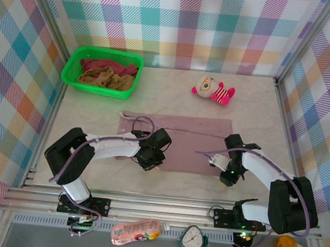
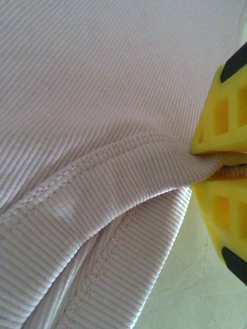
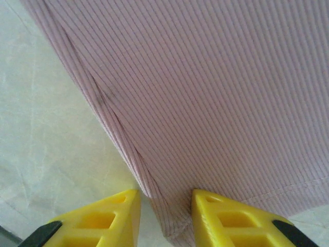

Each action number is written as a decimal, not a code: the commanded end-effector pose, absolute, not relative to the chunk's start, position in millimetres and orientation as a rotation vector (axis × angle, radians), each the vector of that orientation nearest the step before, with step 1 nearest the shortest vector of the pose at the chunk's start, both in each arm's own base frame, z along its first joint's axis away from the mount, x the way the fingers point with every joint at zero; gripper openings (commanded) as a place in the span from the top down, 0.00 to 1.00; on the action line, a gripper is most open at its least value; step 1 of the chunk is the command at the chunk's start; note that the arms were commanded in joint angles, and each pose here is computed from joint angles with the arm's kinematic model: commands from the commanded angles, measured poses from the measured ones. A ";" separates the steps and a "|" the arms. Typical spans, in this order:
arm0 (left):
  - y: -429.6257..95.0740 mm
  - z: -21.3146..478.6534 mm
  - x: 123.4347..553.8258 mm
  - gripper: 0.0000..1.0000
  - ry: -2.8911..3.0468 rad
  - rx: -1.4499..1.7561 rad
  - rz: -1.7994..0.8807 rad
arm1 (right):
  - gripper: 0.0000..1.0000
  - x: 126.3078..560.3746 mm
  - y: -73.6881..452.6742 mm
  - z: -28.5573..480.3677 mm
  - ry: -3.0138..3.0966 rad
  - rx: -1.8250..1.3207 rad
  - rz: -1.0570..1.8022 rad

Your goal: Fold and stack the tank tops

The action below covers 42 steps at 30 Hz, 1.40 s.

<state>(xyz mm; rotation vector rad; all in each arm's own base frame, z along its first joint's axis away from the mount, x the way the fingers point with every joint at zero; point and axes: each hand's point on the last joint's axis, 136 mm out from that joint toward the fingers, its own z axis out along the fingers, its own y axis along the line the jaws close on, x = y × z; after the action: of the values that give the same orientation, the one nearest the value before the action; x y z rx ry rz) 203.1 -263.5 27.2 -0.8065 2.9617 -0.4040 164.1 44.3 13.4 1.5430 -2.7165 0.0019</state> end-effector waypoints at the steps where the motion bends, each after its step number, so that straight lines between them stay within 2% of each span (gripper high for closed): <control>1: -258.0 33.0 205.0 0.85 2.965 -0.790 -0.370 | 0.69 153.6 46.1 8.6 -2.686 1.538 -0.016; 6: -257.2 38.6 204.0 0.90 2.976 -0.758 -0.359 | 0.80 160.3 48.1 10.5 -2.705 1.525 -0.004; 12: -252.7 46.3 203.1 0.96 2.978 -0.747 -0.358 | 0.87 155.9 52.2 27.0 -2.702 1.510 -0.051; 23: -250.4 60.5 223.9 0.98 3.003 -0.707 -0.417 | 0.88 197.7 61.9 46.4 -2.718 1.531 -0.039; 42: -253.7 73.1 262.1 0.96 2.999 -0.679 -0.450 | 0.88 261.0 49.7 58.9 -2.848 1.446 0.026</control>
<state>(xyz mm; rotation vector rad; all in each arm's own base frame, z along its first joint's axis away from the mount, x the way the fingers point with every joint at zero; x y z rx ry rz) 258.3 -257.8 71.5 -0.6975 2.9767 -0.4784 249.7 51.3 55.6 1.4470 -2.8351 0.0153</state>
